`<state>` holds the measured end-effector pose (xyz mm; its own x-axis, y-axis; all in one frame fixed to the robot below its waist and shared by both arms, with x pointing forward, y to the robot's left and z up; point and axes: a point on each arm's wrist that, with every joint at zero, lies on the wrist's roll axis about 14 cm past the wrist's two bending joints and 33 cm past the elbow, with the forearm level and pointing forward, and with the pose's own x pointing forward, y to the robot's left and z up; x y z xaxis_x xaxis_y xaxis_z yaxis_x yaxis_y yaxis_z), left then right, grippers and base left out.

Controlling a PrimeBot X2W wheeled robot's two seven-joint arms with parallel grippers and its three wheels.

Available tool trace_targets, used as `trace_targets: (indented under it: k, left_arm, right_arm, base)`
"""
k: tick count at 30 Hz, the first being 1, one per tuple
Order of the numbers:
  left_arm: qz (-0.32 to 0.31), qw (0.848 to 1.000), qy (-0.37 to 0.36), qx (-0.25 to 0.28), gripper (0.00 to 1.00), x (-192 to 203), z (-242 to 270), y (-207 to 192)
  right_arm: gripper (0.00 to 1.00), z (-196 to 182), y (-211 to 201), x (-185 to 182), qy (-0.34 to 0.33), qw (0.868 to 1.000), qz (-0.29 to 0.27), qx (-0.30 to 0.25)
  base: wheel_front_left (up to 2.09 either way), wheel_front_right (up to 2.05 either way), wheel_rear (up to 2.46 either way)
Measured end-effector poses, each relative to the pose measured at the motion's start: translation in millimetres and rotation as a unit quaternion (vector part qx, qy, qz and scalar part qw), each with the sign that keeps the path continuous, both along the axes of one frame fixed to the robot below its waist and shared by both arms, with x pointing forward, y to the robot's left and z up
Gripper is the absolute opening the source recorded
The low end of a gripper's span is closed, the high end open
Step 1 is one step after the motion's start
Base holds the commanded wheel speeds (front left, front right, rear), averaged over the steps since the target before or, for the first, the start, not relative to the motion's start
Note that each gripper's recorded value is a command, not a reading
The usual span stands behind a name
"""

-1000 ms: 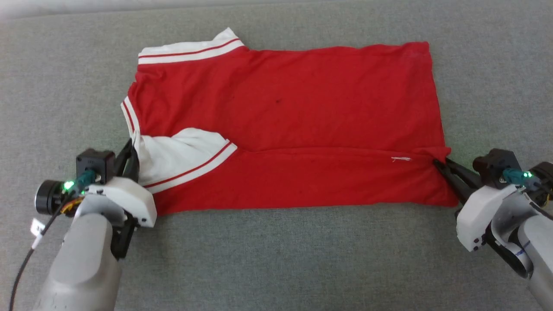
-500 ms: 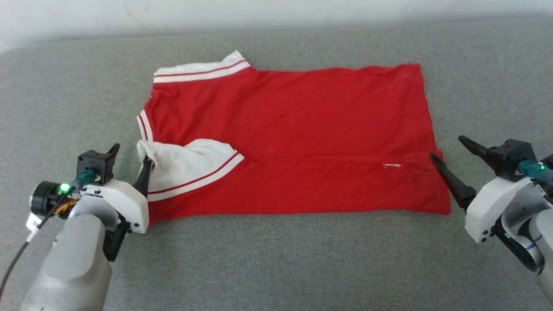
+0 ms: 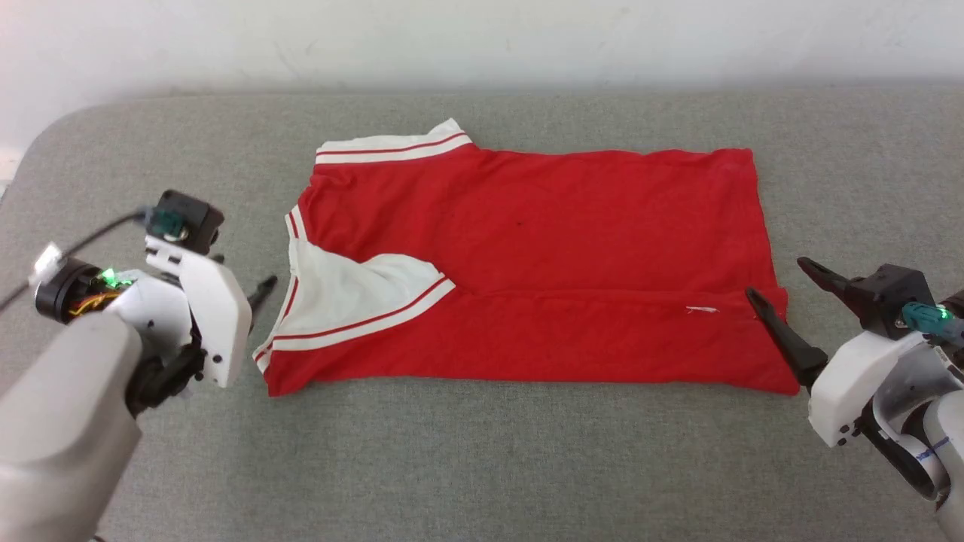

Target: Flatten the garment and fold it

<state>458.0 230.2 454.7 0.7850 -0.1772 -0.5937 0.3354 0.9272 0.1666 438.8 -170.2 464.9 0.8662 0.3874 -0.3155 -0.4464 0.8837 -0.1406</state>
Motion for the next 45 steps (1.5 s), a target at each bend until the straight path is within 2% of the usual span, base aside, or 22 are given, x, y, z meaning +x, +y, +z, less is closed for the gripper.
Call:
trace_targets:
  k: [2,7,13,16,20,21,22,31,33,35,39,42,45]
  left_arm:
    - [-0.001,0.998,0.054,-0.011,1.0,-8,-2,-3]
    - [-0.006,0.987,0.158,0.003,1.0,-21,-12,-1]
    - [-0.002,0.965,0.262,0.017,1.0,-38,-47,-5]
    - [-0.002,0.955,0.295,0.026,1.0,-42,-64,-8]
    - [-0.004,0.95,0.312,0.036,1.0,-38,-73,-9]
    - [-0.005,0.948,0.315,0.036,0.96,-37,-74,-10]
    - [-0.006,0.948,0.317,0.033,0.01,-36,-75,-12]
    - [-0.032,0.957,0.289,0.006,0.0,-36,-61,-26]
    - [-0.04,0.959,0.281,0.003,0.0,-38,-57,-29]
    - [-0.046,0.96,0.275,-0.002,0.0,-41,-54,-32]
    - [-0.049,0.962,0.269,-0.006,0.0,-46,-50,-32]
    - [-0.051,0.963,0.266,-0.008,0.0,-48,-50,-32]
    - [-0.052,0.963,0.263,-0.009,0.0,-45,-51,-33]
  right_arm:
    - [1.0,0,1,0,0.002,1.0,0.0,0.001]
    - [1.0,-5,5,-2,0.013,1.0,0.005,0.0]
    - [1.0,-7,5,-1,0.018,1.0,0.005,-0.003]
    - [1.0,-7,1,1,0.019,1.0,-0.001,-0.003]
    - [1.0,-5,-6,5,0.022,1.0,-0.009,-0.005]
    - [1.0,-3,-9,6,0.021,1.0,-0.012,-0.005]
    - [1.0,-1,-12,8,0.021,1.0,-0.016,-0.006]
    - [1.0,22,-23,24,0.062,0.997,-0.023,-0.04]
    - [1.0,18,-25,25,0.102,0.993,-0.026,-0.049]
    - [1.0,0,-22,16,0.171,0.983,-0.02,-0.064]
    - [1.0,-34,-23,-8,0.289,0.953,-0.009,-0.094]
    - [1.0,-52,-26,-19,0.351,0.932,-0.016,-0.09]
    - [1.0,-68,-25,-22,0.382,0.92,-0.019,-0.088]
  base:
    - [0.0,0.0,0.0]
    - [0.0,0.0,0.0]
    - [0.0,0.0,0.0]
    - [0.0,0.0,0.0]
    - [0.0,0.0,0.0]
    - [0.0,0.0,0.0]
    - [0.0,0.0,0.0]
    - [0.0,0.0,0.0]
    - [0.0,0.0,0.0]
    - [0.0,0.0,0.0]
    - [0.0,0.0,0.0]
    - [0.0,0.0,0.0]
    - [0.0,0.0,0.0]
